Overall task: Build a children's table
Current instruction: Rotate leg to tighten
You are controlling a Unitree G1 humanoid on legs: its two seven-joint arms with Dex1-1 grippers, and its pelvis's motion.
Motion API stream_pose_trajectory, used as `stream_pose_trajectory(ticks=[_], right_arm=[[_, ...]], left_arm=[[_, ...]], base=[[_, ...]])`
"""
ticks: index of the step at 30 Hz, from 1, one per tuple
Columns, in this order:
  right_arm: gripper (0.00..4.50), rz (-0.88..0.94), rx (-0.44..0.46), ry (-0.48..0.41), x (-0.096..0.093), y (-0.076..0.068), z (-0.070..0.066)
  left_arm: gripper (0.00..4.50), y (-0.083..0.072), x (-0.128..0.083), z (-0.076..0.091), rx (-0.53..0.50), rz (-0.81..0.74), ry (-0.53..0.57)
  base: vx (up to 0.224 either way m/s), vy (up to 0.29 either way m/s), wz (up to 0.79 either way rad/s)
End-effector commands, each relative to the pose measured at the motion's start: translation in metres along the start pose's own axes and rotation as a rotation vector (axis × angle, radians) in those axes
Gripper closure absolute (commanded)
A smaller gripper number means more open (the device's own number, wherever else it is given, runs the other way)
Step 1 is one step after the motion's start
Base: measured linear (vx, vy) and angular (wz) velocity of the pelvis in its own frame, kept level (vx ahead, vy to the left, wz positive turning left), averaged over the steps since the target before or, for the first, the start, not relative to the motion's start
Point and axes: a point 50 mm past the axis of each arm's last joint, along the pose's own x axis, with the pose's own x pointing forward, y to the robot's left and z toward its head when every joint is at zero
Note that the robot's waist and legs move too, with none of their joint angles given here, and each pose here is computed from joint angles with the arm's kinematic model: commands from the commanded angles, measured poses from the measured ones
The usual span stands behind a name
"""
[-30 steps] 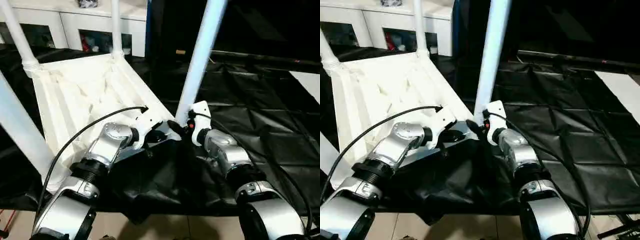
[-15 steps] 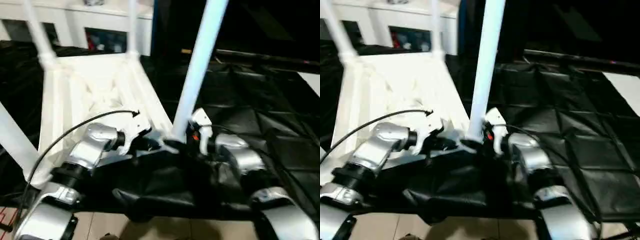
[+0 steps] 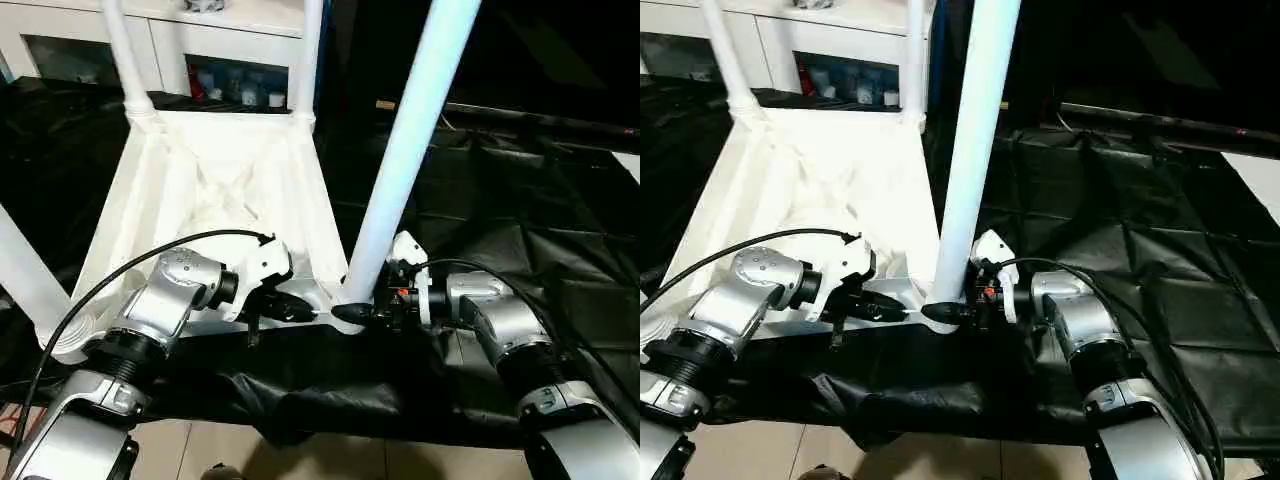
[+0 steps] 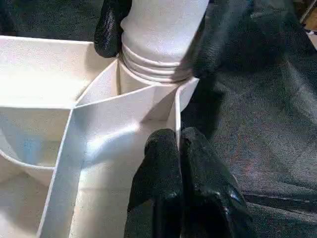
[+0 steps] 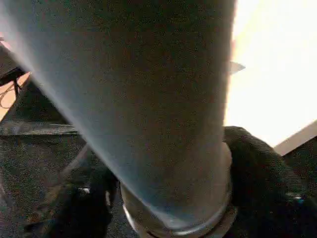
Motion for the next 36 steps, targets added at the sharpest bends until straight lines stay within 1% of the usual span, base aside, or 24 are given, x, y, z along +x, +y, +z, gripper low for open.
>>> stream_pose_trajectory(ticks=[1, 3, 6, 11, 12, 13, 14, 16, 17, 19, 20, 21, 22, 24, 26, 27, 29, 33, 34, 35, 36], right_arm=[[1.67, 0.059, 0.015, 0.009, 0.006, 0.007, -0.003], [1.76, 0.046, 0.014, 0.008, 0.006, 0.007, -0.003], [1.82, -0.052, 0.021, 0.004, 0.009, 0.001, -0.004], [1.83, -0.302, 0.085, -0.010, 0.021, -0.013, -0.008], [1.83, -0.356, 0.113, -0.013, 0.025, -0.015, -0.009], [1.84, -0.356, 0.113, -0.013, 0.025, -0.015, -0.009], [1.84, -0.429, 0.159, -0.014, 0.034, -0.016, -0.010], [1.84, -0.513, 0.204, 0.006, 0.044, -0.017, -0.012], [1.84, -0.578, 0.219, 0.015, 0.050, -0.018, -0.012], [1.84, -0.620, 0.227, 0.018, 0.054, -0.018, -0.012], [1.84, -0.620, 0.220, 0.008, 0.062, -0.016, -0.009], [1.84, -0.620, 0.220, 0.008, 0.062, -0.016, -0.009], [1.49, -0.613, 0.218, 0.003, 0.065, -0.015, -0.008], [1.14, -0.568, 0.225, -0.034, 0.068, -0.014, -0.002], [1.11, -0.542, 0.211, -0.042, 0.067, -0.014, 0.001], [0.92, -0.528, 0.185, -0.039, 0.065, -0.014, 0.002], [0.72, -0.518, 0.161, -0.036, 0.064, -0.015, 0.002], [0.72, -0.398, 0.044, -0.052, 0.051, -0.013, 0.006], [0.72, -0.368, 0.030, -0.055, 0.048, -0.013, 0.006], [0.72, -0.314, 0.006, -0.061, 0.042, -0.012, 0.007], [0.72, -0.305, -0.001, -0.060, 0.040, -0.012, 0.007]], left_arm=[[4.50, -0.004, 0.011, 0.009, 0.032, -0.030, -0.048], [4.50, -0.004, 0.012, 0.009, 0.029, -0.019, -0.045], [4.50, 0.003, 0.015, 0.012, 0.009, 0.065, -0.052], [4.50, 0.014, 0.029, 0.022, -0.016, 0.202, -0.064], [4.50, 0.017, 0.033, 0.025, -0.022, 0.244, -0.067], [4.50, 0.017, 0.033, 0.025, -0.022, 0.244, -0.067], [4.50, 0.022, 0.041, 0.031, -0.045, 0.319, -0.069], [4.50, 0.026, 0.049, 0.038, -0.072, 0.387, -0.081], [4.50, 0.026, 0.054, 0.042, -0.080, 0.410, -0.087], [4.50, 0.026, 0.057, 0.045, -0.085, 0.428, -0.094], [4.50, 0.025, 0.063, 0.049, -0.087, 0.434, -0.100], [4.50, 0.025, 0.063, 0.049, -0.087, 0.434, -0.100], [4.50, 0.025, 0.064, 0.050, -0.086, 0.433, -0.101], [4.50, 0.023, 0.066, 0.050, -0.070, 0.412, -0.098], [4.50, 0.022, 0.064, 0.048, -0.065, 0.394, -0.099], [4.50, 0.022, 0.062, 0.047, -0.062, 0.383, -0.099], [4.50, 0.022, 0.061, 0.046, -0.058, 0.375, -0.098], [4.50, 0.019, 0.048, 0.039, -0.024, 0.306, -0.105], [4.50, 0.018, 0.046, 0.037, -0.013, 0.286, -0.103], [4.50, 0.015, 0.040, 0.034, 0.005, 0.230, -0.105], [4.50, 0.014, 0.039, 0.033, 0.010, 0.217, -0.105]], base=[[0.000, 0.000, 0.00], [0.000, 0.000, 0.00], [0.000, 0.000, 0.00], [0.000, 0.000, 0.00], [0.000, 0.000, 0.00], [0.000, 0.000, 0.00], [0.000, 0.000, 0.00], [0.000, 0.000, 0.00], [0.000, 0.000, 0.00], [0.000, 0.000, 0.00], [0.000, 0.000, 0.00], [0.000, 0.000, 0.00], [0.000, 0.000, 0.00], [0.000, 0.000, 0.00], [0.000, 0.000, 0.00], [0.000, 0.000, 0.00], [0.000, 0.000, 0.00], [0.000, 0.000, 0.00], [0.000, 0.000, 0.00], [0.000, 0.000, 0.00], [0.000, 0.000, 0.00]])
